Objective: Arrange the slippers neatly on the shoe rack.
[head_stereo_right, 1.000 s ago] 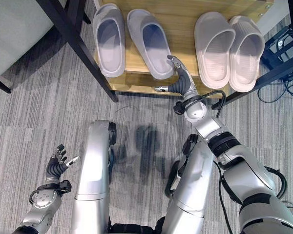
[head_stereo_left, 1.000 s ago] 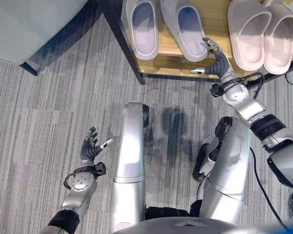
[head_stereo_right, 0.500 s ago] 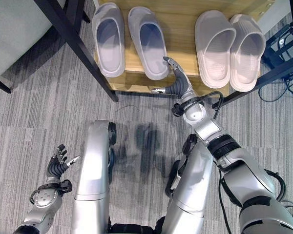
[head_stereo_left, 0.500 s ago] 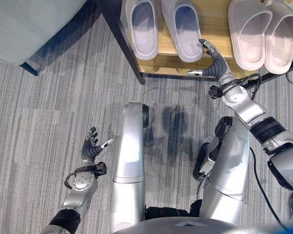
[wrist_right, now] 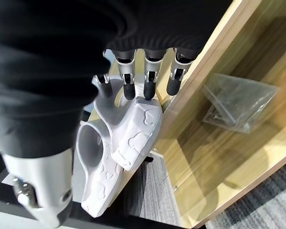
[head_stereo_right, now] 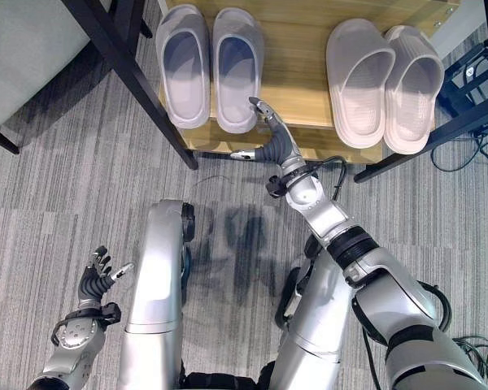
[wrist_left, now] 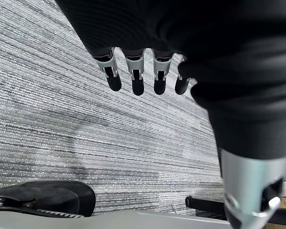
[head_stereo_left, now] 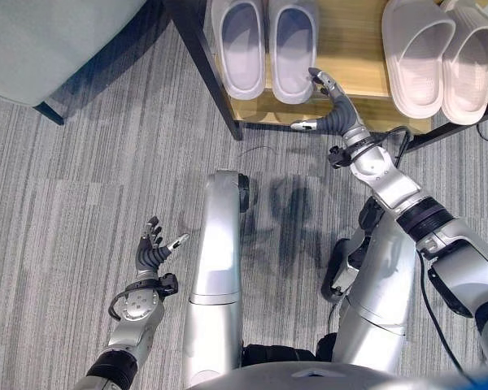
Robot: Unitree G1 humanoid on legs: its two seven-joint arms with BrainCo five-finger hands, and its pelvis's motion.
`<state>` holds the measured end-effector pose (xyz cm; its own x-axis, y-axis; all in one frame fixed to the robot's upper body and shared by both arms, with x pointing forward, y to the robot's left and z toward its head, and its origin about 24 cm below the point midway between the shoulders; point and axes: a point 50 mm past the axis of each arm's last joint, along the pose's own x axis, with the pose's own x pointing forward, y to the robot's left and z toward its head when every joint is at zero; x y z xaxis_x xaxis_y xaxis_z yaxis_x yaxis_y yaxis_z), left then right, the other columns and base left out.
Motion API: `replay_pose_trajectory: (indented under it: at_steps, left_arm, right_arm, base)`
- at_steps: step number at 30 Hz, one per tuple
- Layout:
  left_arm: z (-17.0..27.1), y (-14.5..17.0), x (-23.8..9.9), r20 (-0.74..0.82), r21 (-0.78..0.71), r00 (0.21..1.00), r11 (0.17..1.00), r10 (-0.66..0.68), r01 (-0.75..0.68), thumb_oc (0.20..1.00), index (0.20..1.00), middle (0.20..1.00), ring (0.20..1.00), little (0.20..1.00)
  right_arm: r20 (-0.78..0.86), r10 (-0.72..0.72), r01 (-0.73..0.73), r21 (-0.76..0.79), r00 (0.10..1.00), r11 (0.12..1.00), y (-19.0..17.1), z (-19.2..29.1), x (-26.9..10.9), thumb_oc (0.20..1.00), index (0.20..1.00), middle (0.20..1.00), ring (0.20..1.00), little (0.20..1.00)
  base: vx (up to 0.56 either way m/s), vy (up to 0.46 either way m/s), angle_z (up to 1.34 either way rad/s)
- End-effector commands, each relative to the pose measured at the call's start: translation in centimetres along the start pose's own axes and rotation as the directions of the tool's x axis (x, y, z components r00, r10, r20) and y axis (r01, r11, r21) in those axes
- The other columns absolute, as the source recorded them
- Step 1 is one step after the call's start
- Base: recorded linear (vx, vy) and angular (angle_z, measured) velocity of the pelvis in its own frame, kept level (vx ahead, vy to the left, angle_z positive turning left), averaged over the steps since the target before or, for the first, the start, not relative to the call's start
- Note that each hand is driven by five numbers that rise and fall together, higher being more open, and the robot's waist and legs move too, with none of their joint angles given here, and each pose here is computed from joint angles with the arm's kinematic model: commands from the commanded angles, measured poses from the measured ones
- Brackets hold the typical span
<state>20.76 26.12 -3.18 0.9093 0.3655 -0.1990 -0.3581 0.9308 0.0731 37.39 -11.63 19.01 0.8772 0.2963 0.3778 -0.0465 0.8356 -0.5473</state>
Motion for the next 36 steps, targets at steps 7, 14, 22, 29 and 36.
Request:
replay_pose_trajectory:
  at_steps: [7,14,22,29,36]
  left_arm:
    - [-0.2,-0.4,-0.2,0.008,0.018,1.000,1.000,0.002,-0.002,1.000,1.000,1.000,1.000,1.000]
    - [-0.4,0.3,-0.2,0.013,0.023,0.997,0.997,0.070,-0.070,1.000,1.000,1.000,1.000,1.000]
    - [-0.3,0.5,-0.6,0.035,0.034,0.994,0.993,0.108,-0.109,1.000,1.000,1.000,1.000,1.000]
    - [-0.4,-0.5,-0.1,0.041,0.031,0.988,0.988,0.151,-0.153,1.000,1.000,1.000,1.000,1.000]
    - [2.2,0.0,1.9,0.138,0.007,0.967,0.976,0.213,-0.216,1.000,1.000,1.000,1.000,1.000]
  right_arm:
    - [0.158,0.004,0.003,-0.043,0.987,0.999,-0.1,3.9,1.7,1.000,1.000,1.000,1.000,1.000]
    - [0.145,-0.244,0.259,-0.094,0.959,0.961,-3.4,3.0,1.3,1.000,1.000,1.000,1.000,1.000]
    - [0.238,-0.463,0.517,-0.288,0.854,0.806,-8.9,1.3,-3.7,1.000,1.000,1.000,1.000,1.000]
    - [0.306,-0.429,0.527,-0.484,0.850,0.699,-9.4,0.4,-11.7,1.000,1.000,1.000,1.000,1.000]
    - [-0.008,-0.620,0.541,-0.480,0.784,0.690,-9.4,-5.7,-17.0,1.000,1.000,1.000,1.000,1.000]
  base:
    - [0.00,0.000,0.00]
    - [0.00,0.000,0.00]
    - [0.00,-0.002,-0.01]
    - [0.00,-0.003,0.00]
    - [-0.02,0.039,-0.06]
